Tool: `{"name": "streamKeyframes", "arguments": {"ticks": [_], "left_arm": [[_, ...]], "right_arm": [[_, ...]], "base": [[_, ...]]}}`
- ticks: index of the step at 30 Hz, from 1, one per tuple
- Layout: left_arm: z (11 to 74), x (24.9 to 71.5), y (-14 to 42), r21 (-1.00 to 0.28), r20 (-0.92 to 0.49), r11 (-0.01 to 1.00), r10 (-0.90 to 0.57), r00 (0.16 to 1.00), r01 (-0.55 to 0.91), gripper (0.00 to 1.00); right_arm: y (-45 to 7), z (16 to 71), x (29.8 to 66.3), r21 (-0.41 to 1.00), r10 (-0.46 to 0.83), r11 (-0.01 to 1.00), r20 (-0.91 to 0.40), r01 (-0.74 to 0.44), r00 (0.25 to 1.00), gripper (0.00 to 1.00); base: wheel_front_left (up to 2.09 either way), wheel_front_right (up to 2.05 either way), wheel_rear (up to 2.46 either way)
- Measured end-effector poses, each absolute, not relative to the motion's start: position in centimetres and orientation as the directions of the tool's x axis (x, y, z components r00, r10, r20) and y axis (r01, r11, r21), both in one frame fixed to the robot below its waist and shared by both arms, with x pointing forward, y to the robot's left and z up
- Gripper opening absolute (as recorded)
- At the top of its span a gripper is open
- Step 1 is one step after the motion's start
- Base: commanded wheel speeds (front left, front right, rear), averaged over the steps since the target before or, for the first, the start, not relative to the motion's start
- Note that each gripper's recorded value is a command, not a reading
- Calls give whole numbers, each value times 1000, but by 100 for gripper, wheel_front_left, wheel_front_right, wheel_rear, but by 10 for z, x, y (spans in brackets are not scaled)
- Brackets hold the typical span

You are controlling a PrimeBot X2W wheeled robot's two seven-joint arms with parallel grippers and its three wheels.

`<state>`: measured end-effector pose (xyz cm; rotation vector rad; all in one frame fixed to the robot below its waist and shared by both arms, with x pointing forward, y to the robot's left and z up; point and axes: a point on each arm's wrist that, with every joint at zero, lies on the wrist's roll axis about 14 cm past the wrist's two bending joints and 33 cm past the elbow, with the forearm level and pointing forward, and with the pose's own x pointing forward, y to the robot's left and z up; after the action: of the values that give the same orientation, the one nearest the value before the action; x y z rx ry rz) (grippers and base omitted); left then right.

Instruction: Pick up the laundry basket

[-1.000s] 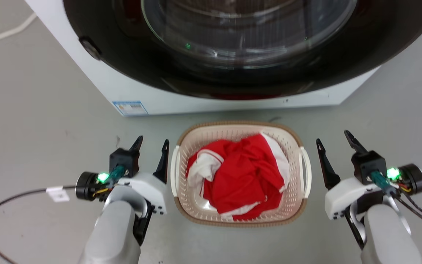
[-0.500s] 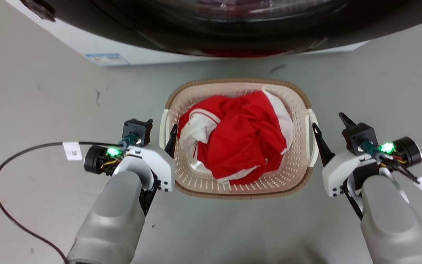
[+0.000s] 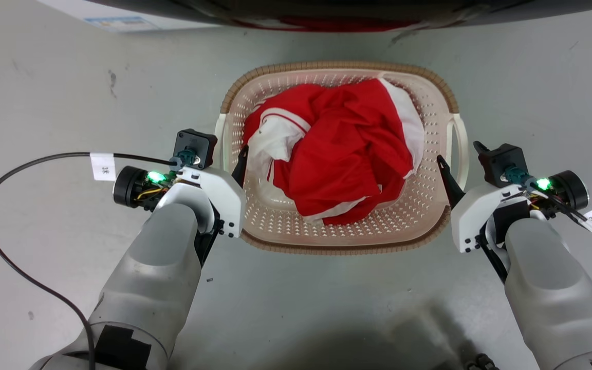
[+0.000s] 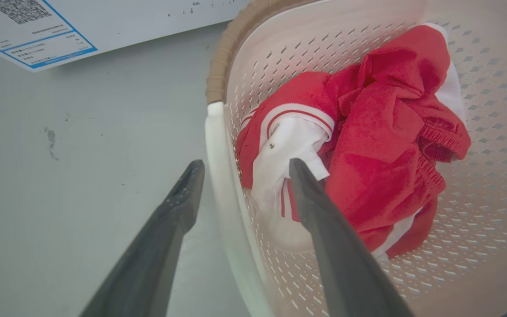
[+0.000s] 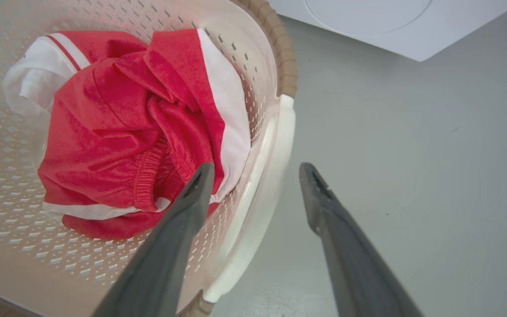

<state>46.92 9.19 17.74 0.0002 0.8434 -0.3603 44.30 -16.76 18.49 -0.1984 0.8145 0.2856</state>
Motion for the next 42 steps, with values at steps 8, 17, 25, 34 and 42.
{"name": "streamKeyframes", "arguments": {"ticks": [8,17,25,34,42], "left_arm": [[149,458,94,-151,-772,937,-311,554,316,100],[134,456,90,-168,-787,932,-324,525,322,100],[132,459,88,-169,-789,929,-328,519,330,0],[150,454,89,-178,-794,933,-324,515,313,0],[183,447,93,-181,-786,940,-315,532,289,0]], "right_arm": [[-164,151,430,-25,177,945,-802,-327,571,100],[-163,133,427,-7,177,945,-828,-326,533,100],[-158,131,430,4,185,946,-827,-324,531,0],[-152,147,427,7,203,936,-829,-352,522,0],[-145,179,426,4,217,931,-809,-364,547,0]], "base": [[0,0,0],[0,0,0],[0,0,0],[0,0,0],[0,0,0]]}}
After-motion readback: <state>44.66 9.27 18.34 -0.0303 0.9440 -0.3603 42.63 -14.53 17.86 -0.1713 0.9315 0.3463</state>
